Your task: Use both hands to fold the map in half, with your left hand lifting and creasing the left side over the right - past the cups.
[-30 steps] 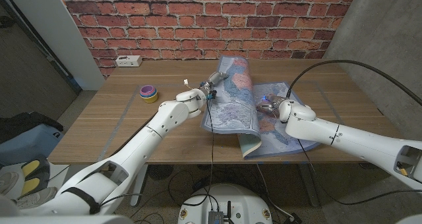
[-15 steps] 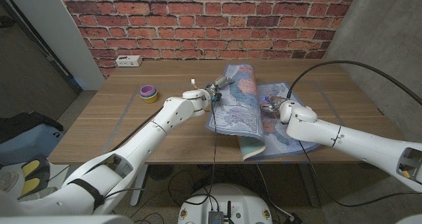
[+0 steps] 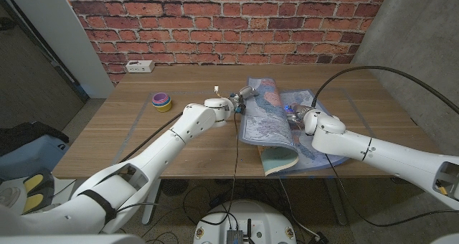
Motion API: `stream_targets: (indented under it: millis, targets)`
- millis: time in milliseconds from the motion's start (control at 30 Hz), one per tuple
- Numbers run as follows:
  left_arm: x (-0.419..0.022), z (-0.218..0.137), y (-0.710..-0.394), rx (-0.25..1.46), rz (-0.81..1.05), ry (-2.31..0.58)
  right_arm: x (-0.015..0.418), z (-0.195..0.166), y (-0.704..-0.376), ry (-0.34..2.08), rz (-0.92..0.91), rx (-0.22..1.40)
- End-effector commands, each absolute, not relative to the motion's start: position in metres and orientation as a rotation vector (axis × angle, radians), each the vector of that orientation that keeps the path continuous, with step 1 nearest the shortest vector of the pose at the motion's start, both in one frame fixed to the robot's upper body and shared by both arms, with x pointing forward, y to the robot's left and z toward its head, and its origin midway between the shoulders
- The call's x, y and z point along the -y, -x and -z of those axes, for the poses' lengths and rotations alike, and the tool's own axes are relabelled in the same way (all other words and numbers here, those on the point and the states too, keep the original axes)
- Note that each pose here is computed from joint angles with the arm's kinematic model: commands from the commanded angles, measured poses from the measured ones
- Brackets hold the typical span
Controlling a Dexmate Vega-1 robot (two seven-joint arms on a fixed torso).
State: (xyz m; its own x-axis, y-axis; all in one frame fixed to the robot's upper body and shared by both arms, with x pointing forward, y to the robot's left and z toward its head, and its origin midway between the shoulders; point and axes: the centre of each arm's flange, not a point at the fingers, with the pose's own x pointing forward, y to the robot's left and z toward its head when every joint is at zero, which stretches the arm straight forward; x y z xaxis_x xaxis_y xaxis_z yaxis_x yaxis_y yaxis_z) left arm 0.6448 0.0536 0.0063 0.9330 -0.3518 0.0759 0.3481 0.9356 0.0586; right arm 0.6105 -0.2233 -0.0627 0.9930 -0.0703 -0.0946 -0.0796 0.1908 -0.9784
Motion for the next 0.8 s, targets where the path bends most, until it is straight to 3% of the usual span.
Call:
stream_targets:
  millis: [33,500,800]
  targets:
    - [-0.047,0.002,-0.646,0.05,0.339,-0.107,0.227,0.044,-0.598,1.34,0.04,-0.044]
    - [-0.039,0.003,-0.644,0.046,0.305,-0.166,0.247,0.023,-0.568,1.221,0.321,0.196]
    - [-0.033,0.005,-0.647,0.048,0.317,-0.189,0.246,0.017,-0.559,1.217,0.401,0.286]
